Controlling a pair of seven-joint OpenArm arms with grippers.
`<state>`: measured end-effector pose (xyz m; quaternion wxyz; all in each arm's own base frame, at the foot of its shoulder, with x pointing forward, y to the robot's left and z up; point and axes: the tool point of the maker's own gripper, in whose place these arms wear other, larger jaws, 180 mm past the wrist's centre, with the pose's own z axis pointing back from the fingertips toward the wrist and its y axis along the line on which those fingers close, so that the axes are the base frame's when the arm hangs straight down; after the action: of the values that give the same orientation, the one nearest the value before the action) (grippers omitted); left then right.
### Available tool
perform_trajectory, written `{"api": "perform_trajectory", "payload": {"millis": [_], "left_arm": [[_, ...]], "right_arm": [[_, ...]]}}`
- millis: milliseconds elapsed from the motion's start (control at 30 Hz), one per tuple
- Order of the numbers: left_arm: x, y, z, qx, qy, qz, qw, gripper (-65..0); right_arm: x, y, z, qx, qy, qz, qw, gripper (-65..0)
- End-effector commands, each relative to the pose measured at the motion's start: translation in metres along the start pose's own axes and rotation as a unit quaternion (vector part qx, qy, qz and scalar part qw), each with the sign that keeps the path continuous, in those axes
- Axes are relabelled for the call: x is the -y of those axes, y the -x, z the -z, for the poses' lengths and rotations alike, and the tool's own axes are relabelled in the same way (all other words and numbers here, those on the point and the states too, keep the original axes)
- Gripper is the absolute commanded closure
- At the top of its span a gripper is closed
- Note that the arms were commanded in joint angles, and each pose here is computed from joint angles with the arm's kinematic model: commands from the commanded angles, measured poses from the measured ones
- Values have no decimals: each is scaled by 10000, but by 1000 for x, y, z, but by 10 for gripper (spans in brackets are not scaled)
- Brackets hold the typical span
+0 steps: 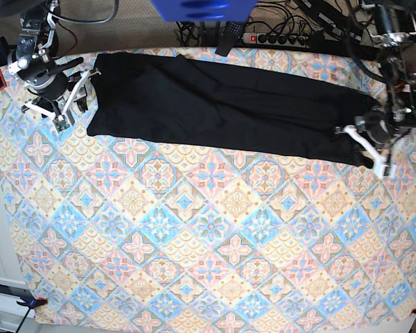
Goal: Fold the T-shirt properly
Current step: 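Fold the strip end toward the right gripper with the left gripper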
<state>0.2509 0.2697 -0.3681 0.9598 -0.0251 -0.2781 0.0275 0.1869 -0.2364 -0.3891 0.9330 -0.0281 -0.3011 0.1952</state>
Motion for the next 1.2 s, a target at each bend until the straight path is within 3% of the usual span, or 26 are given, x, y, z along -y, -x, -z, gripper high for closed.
{"api": "perform_trajectory", "payload": {"millis": [0,267,500,767,967,1167], "left_arm": [[4,-12,-7,212,-29,20,9998,0],[63,8,3,22,653,-532,9964,0],[112,17,12,-60,1174,-702,9906,0],[149,23,15,-181,1566,-635,9855,0],[157,23,16,-184,1650,-694,9837,-1],[161,24,15,-195,1726,-716,9822,-156]], "right_arm": [[6,-9,-4,165,79,-69,9998,-218],[11,-14,-5,229,143,-82,9996,-218],[27,-17,-9,276,360,0,9990,-218],[42,-14,-15,265,574,96,9980,-219],[46,-14,-16,251,598,24,9979,-219],[43,-13,-15,217,561,13,9982,-221]]}}
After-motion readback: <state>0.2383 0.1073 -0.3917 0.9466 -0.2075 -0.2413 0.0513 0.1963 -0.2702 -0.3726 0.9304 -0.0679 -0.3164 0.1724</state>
